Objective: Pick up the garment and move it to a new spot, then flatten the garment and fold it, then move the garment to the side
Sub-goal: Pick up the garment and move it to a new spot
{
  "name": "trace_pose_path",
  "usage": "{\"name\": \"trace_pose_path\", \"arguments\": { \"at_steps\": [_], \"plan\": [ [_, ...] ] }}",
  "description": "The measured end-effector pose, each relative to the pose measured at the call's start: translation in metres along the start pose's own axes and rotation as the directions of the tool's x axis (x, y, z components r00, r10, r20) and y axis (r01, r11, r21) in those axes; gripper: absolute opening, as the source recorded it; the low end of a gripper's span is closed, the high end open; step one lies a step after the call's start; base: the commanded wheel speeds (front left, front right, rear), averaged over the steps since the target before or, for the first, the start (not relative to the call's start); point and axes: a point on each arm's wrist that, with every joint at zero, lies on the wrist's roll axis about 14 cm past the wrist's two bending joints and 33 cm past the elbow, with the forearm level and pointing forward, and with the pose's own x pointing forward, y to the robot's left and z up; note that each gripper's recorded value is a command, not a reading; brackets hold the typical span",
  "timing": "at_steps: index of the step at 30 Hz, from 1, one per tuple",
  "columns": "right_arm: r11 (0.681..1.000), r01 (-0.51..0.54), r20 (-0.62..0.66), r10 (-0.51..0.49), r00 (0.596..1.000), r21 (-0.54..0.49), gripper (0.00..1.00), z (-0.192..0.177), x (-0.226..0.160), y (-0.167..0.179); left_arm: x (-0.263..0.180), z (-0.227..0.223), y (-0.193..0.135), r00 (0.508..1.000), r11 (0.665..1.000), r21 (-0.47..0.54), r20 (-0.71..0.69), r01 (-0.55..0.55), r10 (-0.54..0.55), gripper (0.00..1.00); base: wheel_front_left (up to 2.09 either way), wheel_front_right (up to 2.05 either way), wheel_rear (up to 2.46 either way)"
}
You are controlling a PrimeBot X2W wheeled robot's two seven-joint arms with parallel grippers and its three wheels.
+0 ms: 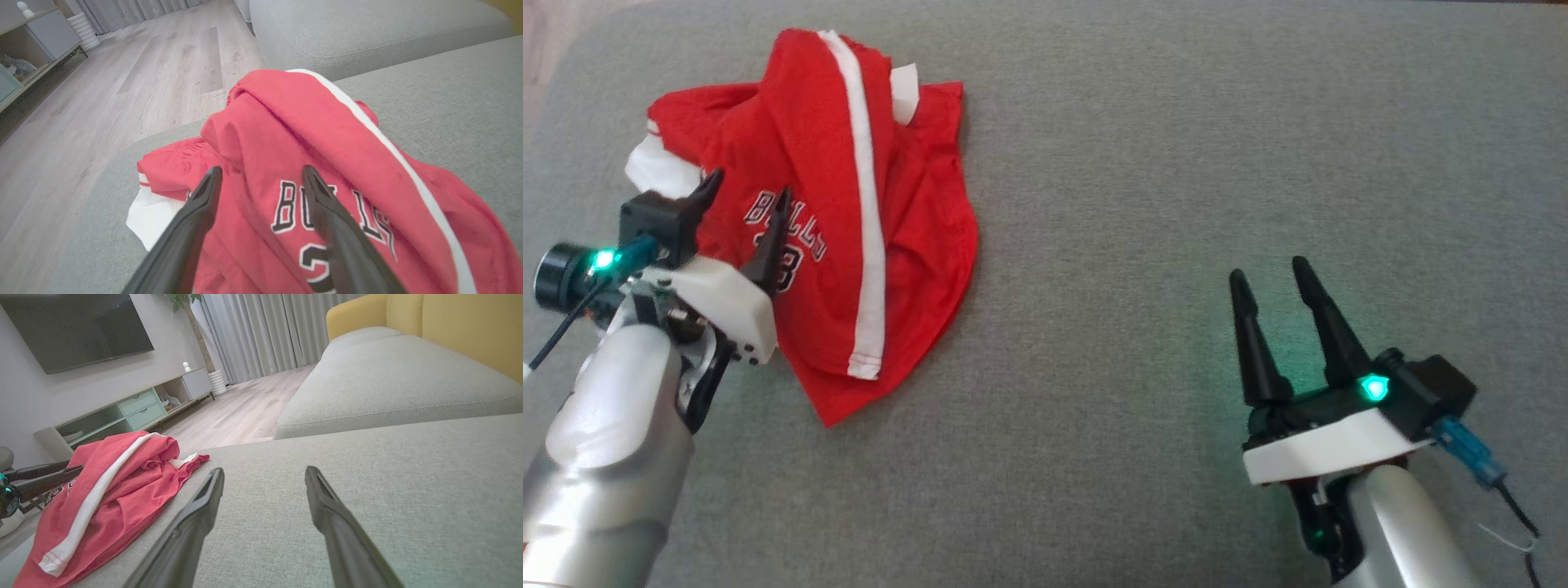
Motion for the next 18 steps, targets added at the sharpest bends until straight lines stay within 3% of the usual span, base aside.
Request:
{"name": "trace_pose_path", "arguments": {
  "at_steps": [4,5,6,7,14,17,18],
  "plan": [
    [1.000,-0.013,0.000,0.013,1.000,0.001,1.00,0.001,-0.002,0.005,0.003,-0.013,-0.002,0.999,0.999,-0.034,-0.035,0.000,-0.001,1.00,0.00,0.00,0.00],
    [1.000,-0.011,0.002,0.011,1.000,0.000,1.00,0.001,-0.002,0.004,0.005,-0.015,-0.002,0.999,0.999,-0.040,-0.042,0.000,-0.002,0.44,0.00,0.00,0.00],
    [1.000,-0.007,0.003,0.007,1.000,-0.001,1.00,0.002,-0.002,0.002,0.006,-0.018,-0.004,0.999,0.999,-0.041,-0.051,0.004,-0.006,0.44,0.00,0.00,0.00],
    [1.000,-0.002,0.004,0.002,1.000,-0.002,1.00,0.002,-0.002,0.001,0.008,-0.018,-0.006,0.999,0.999,-0.041,-0.051,0.011,-0.013,0.00,0.00,0.00,0.00],
    [1.000,0.013,0.024,-0.013,1.000,-0.016,1.00,0.011,-0.008,-0.002,0.008,0.043,-0.017,0.980,0.998,-0.018,0.194,0.056,-0.051,0.00,0.00,0.00,0.00],
    [1.000,0.014,0.034,-0.013,0.999,-0.023,1.00,0.016,-0.011,-0.001,-0.003,0.084,-0.019,0.937,0.998,0.000,0.343,0.065,-0.061,0.00,0.00,0.00,0.00],
    [0.999,0.014,0.043,-0.013,0.999,-0.030,1.00,0.020,-0.014,0.001,-0.014,0.114,-0.023,0.897,0.997,0.002,0.436,0.078,-0.071,0.00,0.00,0.00,0.00]
  ]
}}
